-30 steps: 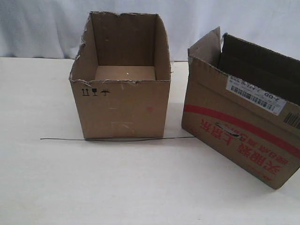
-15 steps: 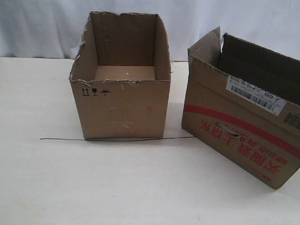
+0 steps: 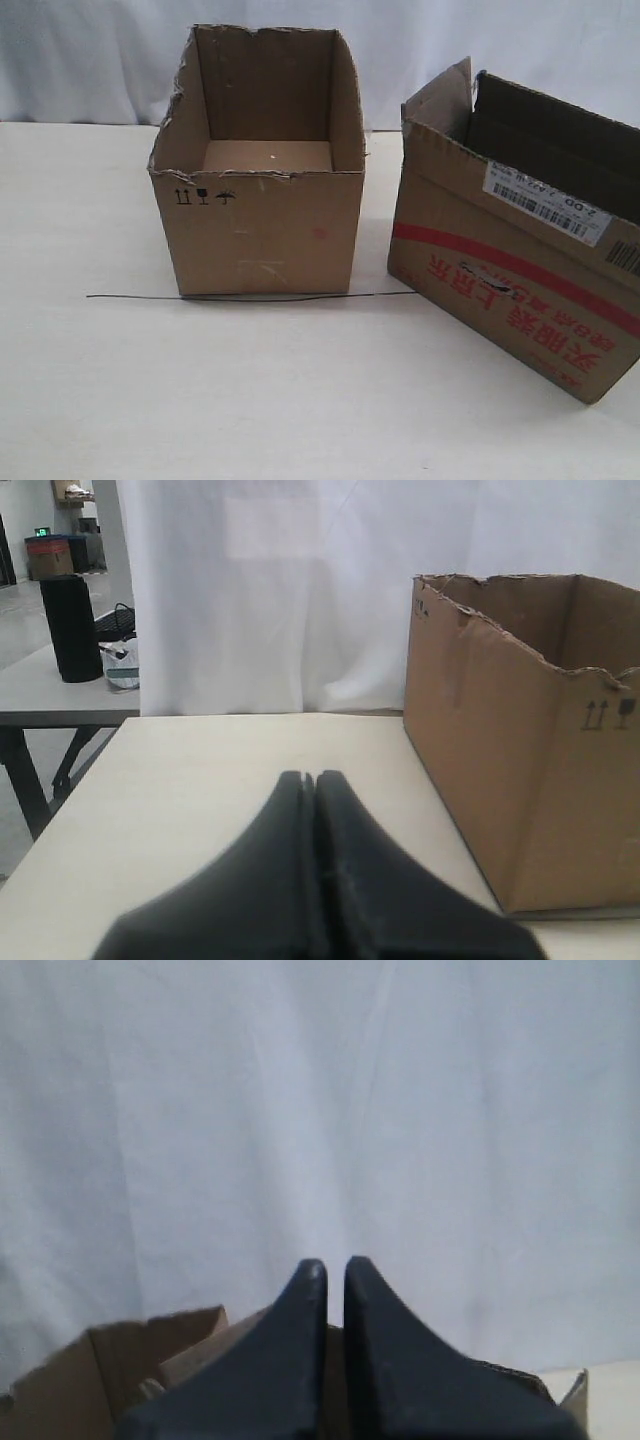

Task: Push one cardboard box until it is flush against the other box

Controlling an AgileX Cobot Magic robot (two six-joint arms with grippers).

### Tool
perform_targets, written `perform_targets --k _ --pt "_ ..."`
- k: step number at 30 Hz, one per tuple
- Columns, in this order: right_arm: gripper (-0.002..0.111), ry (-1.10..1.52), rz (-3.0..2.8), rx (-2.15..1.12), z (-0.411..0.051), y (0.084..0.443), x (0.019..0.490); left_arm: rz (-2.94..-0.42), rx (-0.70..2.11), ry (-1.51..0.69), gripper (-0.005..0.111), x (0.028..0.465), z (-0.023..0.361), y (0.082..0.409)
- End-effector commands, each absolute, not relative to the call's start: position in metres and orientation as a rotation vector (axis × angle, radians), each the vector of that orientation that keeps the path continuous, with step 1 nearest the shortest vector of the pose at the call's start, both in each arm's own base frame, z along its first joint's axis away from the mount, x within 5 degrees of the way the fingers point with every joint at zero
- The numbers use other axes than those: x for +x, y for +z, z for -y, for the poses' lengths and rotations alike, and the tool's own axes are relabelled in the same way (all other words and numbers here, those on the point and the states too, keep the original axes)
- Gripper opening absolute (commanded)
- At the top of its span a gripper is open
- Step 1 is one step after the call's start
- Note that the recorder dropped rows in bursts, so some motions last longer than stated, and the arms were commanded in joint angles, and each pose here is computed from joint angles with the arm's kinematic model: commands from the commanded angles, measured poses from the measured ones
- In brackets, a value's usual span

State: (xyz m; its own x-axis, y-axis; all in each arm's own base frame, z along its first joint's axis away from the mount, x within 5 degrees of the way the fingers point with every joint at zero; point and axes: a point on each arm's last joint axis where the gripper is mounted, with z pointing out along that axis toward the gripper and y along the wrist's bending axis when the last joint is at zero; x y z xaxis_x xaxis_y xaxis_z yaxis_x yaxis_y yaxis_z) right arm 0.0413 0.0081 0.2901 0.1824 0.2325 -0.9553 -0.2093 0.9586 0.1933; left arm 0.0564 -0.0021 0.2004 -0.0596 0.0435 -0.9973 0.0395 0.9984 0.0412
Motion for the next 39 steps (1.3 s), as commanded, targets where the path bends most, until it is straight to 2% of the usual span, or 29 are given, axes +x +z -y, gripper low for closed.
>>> perform_targets --k 1,5,7,9,13,16,21,27,34,39 --pt "0.005 0.081 -1.751 0.058 0.000 0.324 0.057 -1.622 0.061 0.002 0.000 0.056 0.002 0.201" --pt "0.005 -0.271 -2.036 0.433 0.033 0.376 0.055 -1.622 0.061 0.002 0.000 0.056 0.002 0.201" --pt "0.005 -0.406 -2.176 0.454 0.040 0.394 0.058 -1.622 0.061 0.002 0.000 0.056 0.002 0.201" --pt "0.005 -0.415 -2.265 0.288 0.035 0.402 0.081 -1.622 0.061 0.002 0.000 0.056 0.002 0.201" --pt "0.005 -0.171 -2.528 0.030 0.014 0.370 0.127 -1.622 0.061 0.002 0.000 0.056 0.002 0.201" --pt "0.005 -0.161 -2.726 -0.072 0.012 0.331 0.153 -1.622 0.061 0.002 0.000 0.056 0.002 0.201" --pt "0.005 -0.178 -2.927 -0.195 0.013 0.285 0.169 -1.622 0.061 0.002 0.000 0.056 0.002 0.201" --pt "0.005 0.068 -2.822 -0.322 -0.003 0.254 0.197 -1.620 0.061 0.002 0.000 0.056 0.002 0.201" --pt "0.005 0.340 -2.721 -0.432 -0.022 0.237 0.222 -1.620 0.061 0.002 0.000 0.056 0.002 0.201" --pt "0.005 0.391 -2.658 -0.409 -0.026 0.228 0.238 -1.620 0.061 0.002 0.000 0.056 0.002 0.201"
